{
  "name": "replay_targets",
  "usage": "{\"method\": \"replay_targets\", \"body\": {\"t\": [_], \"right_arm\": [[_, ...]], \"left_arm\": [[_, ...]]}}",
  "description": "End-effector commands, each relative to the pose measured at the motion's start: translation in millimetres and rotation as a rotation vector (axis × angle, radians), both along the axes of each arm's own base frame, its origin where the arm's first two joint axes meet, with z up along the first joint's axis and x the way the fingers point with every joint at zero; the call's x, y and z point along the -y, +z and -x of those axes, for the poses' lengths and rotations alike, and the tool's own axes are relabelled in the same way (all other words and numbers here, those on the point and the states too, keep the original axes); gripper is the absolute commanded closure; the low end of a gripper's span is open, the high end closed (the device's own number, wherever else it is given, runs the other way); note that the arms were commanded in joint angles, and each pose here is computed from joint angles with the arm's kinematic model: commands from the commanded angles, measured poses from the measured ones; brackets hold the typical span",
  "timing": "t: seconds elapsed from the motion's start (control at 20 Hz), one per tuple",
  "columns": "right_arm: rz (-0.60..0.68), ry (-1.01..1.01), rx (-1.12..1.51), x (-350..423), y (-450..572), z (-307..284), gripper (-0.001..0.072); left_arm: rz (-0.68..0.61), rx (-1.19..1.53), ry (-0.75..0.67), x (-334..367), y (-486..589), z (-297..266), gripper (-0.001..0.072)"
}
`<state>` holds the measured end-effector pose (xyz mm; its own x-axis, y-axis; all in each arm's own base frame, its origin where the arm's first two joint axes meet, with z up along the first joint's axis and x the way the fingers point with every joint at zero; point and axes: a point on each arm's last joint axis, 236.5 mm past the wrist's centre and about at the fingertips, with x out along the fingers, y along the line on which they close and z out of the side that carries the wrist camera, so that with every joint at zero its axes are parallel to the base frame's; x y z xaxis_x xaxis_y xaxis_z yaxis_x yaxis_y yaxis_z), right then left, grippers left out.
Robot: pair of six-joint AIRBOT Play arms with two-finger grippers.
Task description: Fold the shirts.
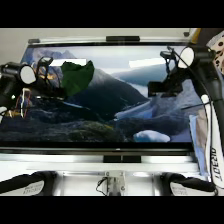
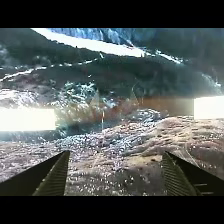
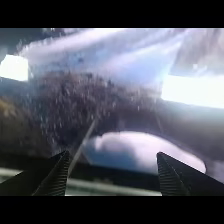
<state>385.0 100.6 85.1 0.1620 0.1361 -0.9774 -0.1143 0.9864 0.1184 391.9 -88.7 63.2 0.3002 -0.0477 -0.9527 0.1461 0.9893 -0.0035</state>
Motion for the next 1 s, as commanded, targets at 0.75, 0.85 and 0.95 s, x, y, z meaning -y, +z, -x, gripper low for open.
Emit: {"method": "replay_targets", "body": {"t": [0.75, 0.85, 0.95], "right_arm": [[-0.091, 0.005, 0.069, -23.8, -6.3, -26.7, 0.0051], [-0.089, 0.006, 0.057, -23.3, -7.1, -24.0, 0.0051], [-0.088, 0.007, 0.053, -23.1, -7.4, -23.1, 0.0051]], "left_arm": [[0.216, 0.018, 0.36, -56.1, -131.7, -159.3, -0.0004], [0.269, 0.021, 0.377, -44.4, -152.7, -169.2, 0.0003], [0.282, 0.019, 0.378, -39.9, -159.4, -171.2, 0.0493]]}}
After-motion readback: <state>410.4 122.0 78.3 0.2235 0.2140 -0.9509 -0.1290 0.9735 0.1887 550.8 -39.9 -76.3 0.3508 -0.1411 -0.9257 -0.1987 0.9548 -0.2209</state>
